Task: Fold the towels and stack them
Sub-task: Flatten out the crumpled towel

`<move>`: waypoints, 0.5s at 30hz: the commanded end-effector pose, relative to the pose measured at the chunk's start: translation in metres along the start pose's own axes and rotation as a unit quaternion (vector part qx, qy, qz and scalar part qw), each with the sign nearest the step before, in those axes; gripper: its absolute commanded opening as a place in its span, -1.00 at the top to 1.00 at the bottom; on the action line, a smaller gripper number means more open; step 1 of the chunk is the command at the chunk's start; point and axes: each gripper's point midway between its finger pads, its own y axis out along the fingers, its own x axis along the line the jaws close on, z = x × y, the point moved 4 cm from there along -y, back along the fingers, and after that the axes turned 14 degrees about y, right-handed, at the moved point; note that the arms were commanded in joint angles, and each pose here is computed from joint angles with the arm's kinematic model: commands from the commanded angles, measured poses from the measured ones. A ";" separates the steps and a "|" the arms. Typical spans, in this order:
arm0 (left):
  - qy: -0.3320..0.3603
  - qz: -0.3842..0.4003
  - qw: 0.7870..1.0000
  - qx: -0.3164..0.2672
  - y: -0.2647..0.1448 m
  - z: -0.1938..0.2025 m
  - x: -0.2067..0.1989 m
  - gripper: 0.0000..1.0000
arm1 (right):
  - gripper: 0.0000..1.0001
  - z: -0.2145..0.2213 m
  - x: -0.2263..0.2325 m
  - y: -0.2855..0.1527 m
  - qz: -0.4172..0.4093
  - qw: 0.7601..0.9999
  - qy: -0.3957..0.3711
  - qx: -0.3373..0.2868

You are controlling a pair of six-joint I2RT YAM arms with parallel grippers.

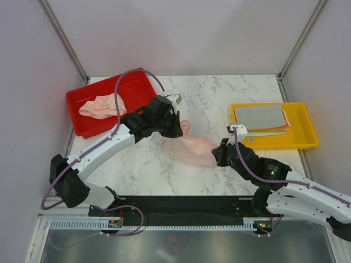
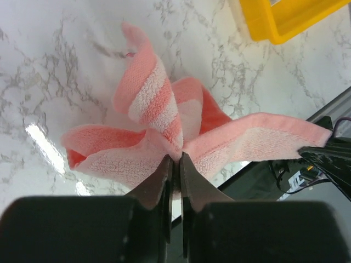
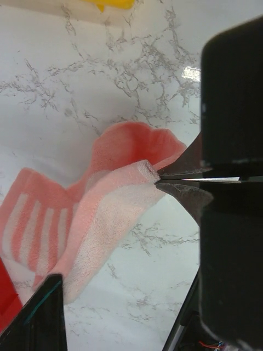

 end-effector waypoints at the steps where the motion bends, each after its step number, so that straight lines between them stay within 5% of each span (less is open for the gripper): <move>1: -0.051 -0.045 0.996 0.052 0.017 0.028 0.014 0.81 | 1.00 0.000 -0.005 -0.002 0.003 1.000 -0.004 -0.008; 4: -0.064 -0.029 0.992 0.100 0.047 0.045 0.012 0.84 | 1.00 0.014 -0.020 0.004 0.021 1.000 -0.005 0.002; 8: -0.081 -0.032 0.987 0.137 0.084 0.054 0.016 0.00 | 1.00 0.031 -0.035 0.018 0.044 0.999 -0.016 0.003; 11: -0.059 -0.035 0.989 0.134 0.087 0.049 0.023 -0.29 | 1.00 0.042 -0.046 0.027 0.074 0.997 -0.033 0.020; 15: -0.062 -0.058 0.991 0.102 0.062 0.040 0.053 -0.40 | 1.00 0.042 -0.053 0.029 0.091 0.995 -0.038 0.019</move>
